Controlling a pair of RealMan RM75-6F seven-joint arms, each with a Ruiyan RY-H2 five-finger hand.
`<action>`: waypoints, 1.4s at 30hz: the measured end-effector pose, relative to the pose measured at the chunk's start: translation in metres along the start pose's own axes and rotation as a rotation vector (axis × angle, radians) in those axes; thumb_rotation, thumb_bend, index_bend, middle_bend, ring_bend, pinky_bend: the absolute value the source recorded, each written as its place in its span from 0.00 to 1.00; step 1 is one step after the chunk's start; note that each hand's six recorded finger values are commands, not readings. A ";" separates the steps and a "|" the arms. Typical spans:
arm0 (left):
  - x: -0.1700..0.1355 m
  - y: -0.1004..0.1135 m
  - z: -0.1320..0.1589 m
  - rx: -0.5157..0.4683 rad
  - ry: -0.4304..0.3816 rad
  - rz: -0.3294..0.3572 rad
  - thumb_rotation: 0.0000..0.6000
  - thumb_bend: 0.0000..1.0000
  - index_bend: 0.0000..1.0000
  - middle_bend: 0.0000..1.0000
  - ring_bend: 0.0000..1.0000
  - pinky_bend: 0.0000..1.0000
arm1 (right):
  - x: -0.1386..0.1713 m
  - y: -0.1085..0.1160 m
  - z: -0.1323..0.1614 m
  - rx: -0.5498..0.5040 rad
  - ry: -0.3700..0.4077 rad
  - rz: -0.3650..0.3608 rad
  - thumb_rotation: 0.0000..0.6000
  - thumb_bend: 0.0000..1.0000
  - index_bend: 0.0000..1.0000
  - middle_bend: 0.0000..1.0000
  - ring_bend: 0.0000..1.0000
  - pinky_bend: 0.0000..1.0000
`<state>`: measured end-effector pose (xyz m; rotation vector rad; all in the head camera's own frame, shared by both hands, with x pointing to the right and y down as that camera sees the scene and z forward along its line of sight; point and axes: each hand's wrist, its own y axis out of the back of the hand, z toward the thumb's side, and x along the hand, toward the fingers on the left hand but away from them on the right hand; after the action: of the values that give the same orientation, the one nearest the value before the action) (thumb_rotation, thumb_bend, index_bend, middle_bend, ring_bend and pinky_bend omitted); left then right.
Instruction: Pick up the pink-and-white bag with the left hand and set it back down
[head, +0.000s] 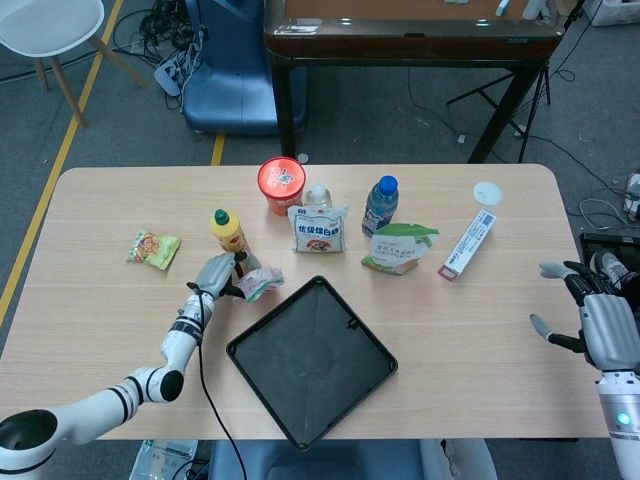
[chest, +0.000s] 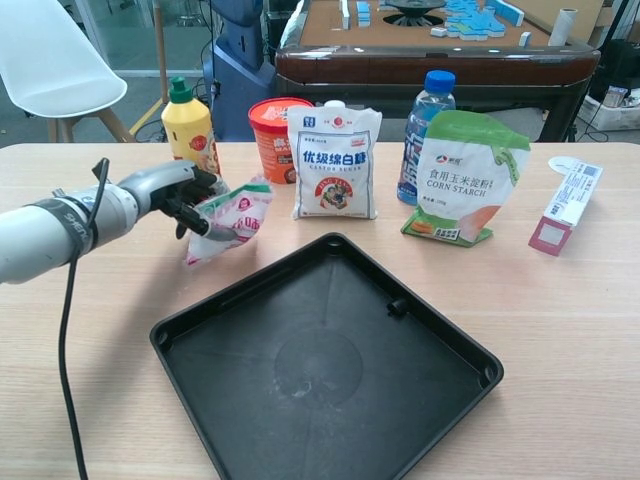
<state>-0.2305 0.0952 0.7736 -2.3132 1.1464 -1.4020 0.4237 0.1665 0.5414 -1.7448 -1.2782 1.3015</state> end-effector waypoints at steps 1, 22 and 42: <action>-0.003 0.004 0.001 0.026 -0.015 0.004 1.00 0.29 0.49 0.61 0.57 0.65 | 0.000 0.000 0.000 -0.001 0.001 0.001 1.00 0.23 0.24 0.32 0.16 0.20; -0.073 -0.004 0.044 0.586 -0.305 0.060 1.00 0.29 0.48 0.61 0.57 0.65 | 0.002 -0.005 0.008 -0.019 0.032 0.004 1.00 0.23 0.24 0.32 0.16 0.20; -0.085 -0.043 0.058 1.033 -0.378 0.229 1.00 0.29 0.47 0.61 0.57 0.65 | 0.009 -0.002 0.002 -0.024 0.019 -0.004 1.00 0.23 0.24 0.32 0.16 0.20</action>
<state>-0.1818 0.1719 0.7094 -1.5272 0.3790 -1.0248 0.4221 0.1753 0.5391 -1.7661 -1.2911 1.2688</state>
